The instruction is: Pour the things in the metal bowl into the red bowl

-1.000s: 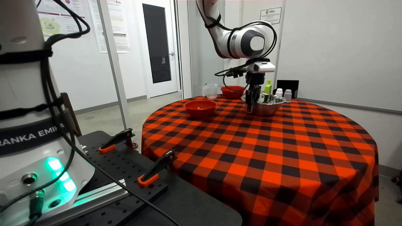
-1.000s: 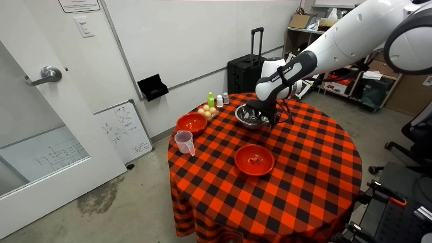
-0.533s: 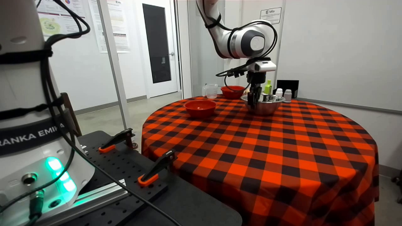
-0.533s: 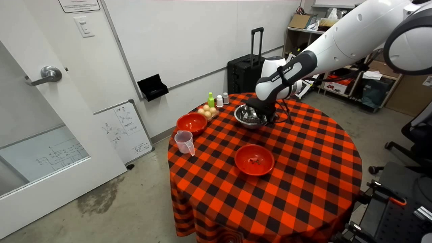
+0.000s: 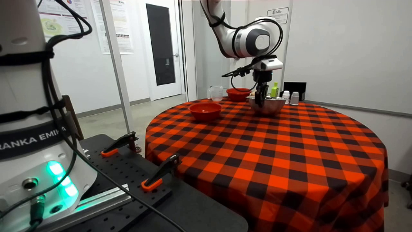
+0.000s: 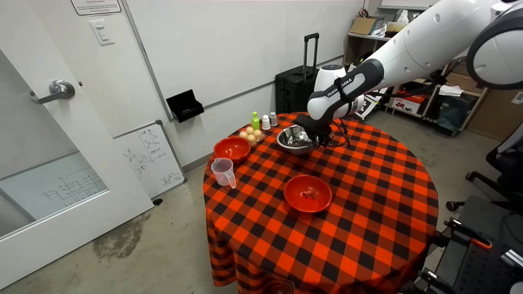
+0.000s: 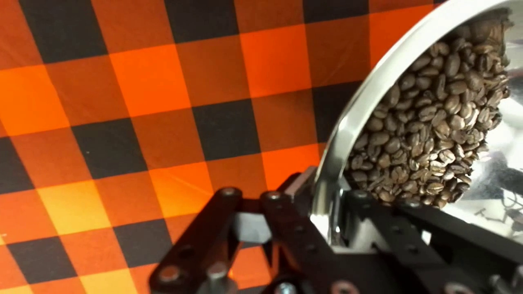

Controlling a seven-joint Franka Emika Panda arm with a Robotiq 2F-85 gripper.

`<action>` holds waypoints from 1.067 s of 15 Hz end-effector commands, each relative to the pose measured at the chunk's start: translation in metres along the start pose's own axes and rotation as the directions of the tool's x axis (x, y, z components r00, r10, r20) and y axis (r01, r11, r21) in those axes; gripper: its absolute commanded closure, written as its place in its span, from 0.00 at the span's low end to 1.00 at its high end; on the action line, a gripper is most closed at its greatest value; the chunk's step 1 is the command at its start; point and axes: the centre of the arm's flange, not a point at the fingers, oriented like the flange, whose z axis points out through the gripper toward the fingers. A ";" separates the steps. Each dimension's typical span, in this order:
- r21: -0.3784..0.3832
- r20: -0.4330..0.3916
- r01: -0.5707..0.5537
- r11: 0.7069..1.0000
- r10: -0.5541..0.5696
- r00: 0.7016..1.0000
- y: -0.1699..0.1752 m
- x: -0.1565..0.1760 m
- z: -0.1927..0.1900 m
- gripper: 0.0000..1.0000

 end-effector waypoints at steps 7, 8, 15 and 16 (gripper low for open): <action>0.066 0.008 0.268 0.961 -0.270 0.963 0.000 -0.009 -0.015 0.98; 0.070 0.010 0.295 0.953 -0.296 0.955 0.001 -0.009 -0.016 0.98; 0.098 -0.008 0.539 0.837 -0.541 0.841 0.004 -0.003 -0.045 0.98; 0.108 -0.010 0.572 0.813 -0.575 0.818 0.005 -0.002 -0.053 0.98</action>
